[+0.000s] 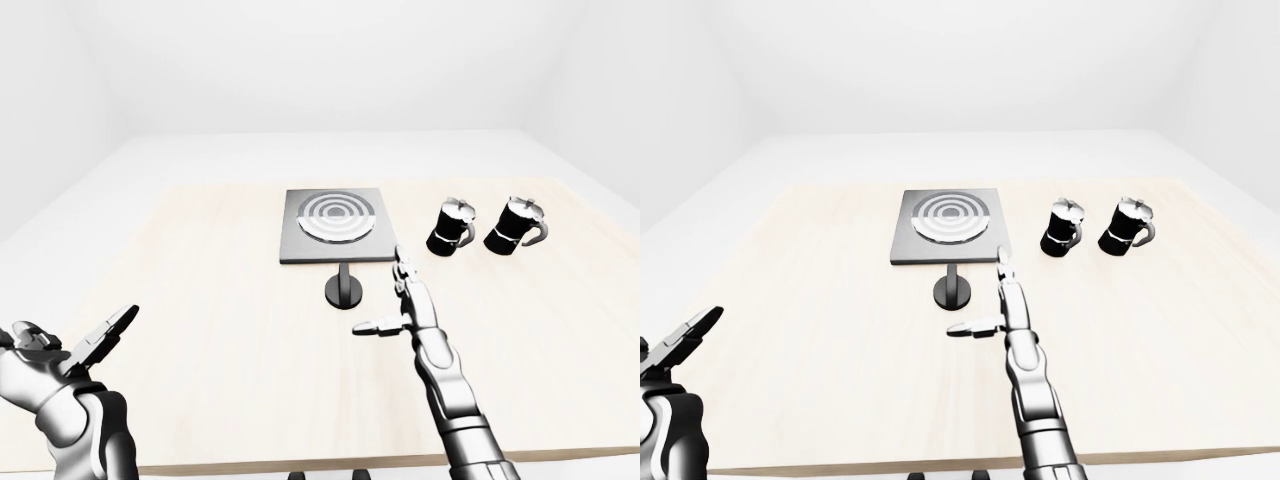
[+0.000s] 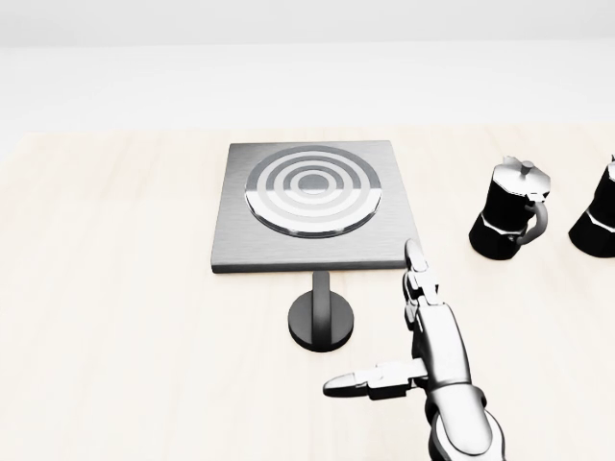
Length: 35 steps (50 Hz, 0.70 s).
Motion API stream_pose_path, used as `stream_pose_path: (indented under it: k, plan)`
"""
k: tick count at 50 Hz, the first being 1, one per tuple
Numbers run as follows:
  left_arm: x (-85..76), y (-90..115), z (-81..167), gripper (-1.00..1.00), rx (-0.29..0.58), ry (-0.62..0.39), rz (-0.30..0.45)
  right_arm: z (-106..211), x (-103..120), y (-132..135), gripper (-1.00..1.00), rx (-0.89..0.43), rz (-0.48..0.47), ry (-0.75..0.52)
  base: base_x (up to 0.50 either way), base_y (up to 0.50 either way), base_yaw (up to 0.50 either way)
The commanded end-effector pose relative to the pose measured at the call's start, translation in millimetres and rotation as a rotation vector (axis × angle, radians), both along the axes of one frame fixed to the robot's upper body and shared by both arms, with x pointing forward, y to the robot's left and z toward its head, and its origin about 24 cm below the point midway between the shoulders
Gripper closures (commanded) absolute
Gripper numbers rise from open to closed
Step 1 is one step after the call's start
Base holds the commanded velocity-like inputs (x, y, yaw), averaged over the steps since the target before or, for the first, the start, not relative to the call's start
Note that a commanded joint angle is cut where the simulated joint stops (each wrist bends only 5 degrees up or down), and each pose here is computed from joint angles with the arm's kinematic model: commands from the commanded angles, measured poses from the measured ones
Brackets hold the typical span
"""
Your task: Turn off the stove.
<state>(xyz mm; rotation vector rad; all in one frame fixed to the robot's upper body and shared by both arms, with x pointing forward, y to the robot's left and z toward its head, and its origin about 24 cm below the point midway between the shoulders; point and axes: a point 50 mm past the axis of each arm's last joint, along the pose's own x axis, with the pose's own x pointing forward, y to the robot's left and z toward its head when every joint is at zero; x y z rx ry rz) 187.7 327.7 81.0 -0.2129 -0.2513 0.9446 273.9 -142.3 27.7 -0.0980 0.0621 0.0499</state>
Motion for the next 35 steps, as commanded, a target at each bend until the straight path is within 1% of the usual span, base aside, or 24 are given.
stream_pose_path:
  k: [1,11,19,30,35]
  plan:
    - [0.8,-0.3,-2.3,-1.0,-0.005,0.008,-0.004,2.2,6.1,7.2,-1.0,-0.006,0.028,-0.002,0.0,0.0,0.0]
    - [-0.8,-0.1,0.7,-1.0,0.0,-0.004,0.001,-0.5,13.5,14.8,-1.0,-0.006,0.055,0.002,0.0,0.0,0.0]
    - [1.7,0.2,-1.8,-1.0,-0.007,0.006,0.004,-3.1,14.4,17.6,-1.0,-0.002,0.06,0.007,0.0,0.0,0.0]
    - [0.9,0.0,-1.7,-1.0,-0.006,0.005,0.0,-0.7,12.3,21.8,-1.0,-0.008,0.064,0.011,0.0,0.0,0.0]
    - [0.9,1.0,0.6,-1.0,-0.004,-0.002,0.01,-4.7,12.7,24.3,-1.0,-0.015,0.07,0.019,0.0,0.0,0.0]
